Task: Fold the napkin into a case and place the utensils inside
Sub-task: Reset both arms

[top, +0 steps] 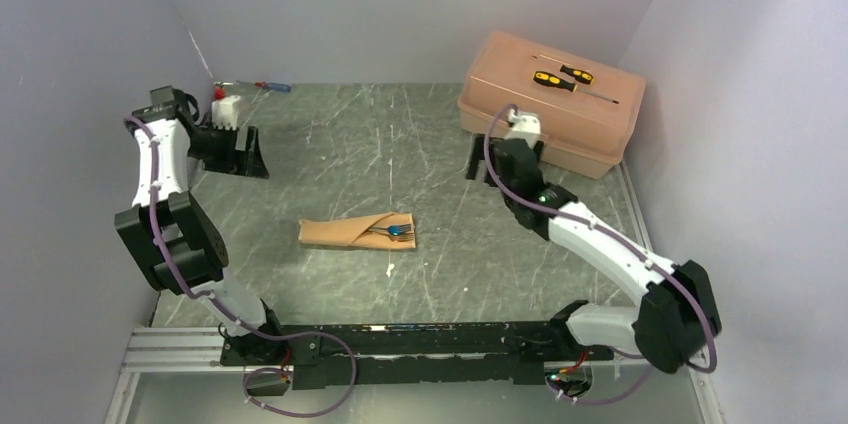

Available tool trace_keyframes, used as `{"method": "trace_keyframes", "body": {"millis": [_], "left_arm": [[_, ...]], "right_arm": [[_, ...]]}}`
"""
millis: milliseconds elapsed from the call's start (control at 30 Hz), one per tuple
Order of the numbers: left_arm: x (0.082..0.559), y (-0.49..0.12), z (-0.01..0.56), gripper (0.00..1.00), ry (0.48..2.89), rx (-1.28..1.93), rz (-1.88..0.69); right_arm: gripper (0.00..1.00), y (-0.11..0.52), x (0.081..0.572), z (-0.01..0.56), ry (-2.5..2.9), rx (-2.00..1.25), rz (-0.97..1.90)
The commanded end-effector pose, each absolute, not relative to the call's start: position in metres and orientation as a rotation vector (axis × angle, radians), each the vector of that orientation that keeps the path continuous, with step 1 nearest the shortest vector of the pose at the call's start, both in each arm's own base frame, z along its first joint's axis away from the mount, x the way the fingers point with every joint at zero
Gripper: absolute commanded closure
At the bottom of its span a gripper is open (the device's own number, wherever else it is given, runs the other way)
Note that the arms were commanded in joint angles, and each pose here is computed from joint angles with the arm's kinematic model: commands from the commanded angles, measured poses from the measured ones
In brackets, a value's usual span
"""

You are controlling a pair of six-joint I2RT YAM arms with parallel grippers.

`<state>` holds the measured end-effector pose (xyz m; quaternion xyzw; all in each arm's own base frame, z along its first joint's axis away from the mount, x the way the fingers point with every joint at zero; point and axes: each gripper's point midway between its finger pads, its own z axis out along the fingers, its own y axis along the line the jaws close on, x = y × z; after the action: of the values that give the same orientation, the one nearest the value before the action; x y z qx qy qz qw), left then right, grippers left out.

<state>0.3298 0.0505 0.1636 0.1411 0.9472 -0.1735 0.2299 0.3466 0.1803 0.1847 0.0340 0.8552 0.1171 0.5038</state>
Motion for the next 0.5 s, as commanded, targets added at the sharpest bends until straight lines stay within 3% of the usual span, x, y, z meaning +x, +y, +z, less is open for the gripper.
{"method": "trace_keyframes", "body": {"millis": [0, 200, 467], "left_arm": [[0.369, 0.058, 0.152, 0.05, 2.414, 0.162, -0.654], [0.382, 0.057, 0.096, 0.05, 2.256, 0.052, -0.633], [0.391, 0.045, 0.08, 0.05, 2.079, 0.065, -0.666]], "right_arm": [[0.0, 0.065, 0.352, 0.165, 1.851, 0.219, -0.295], [0.0, -0.009, 0.336, 0.139, 1.773, 0.46, -0.414], [0.0, -0.057, 0.327, 0.127, 1.635, 0.536, -0.431]]}}
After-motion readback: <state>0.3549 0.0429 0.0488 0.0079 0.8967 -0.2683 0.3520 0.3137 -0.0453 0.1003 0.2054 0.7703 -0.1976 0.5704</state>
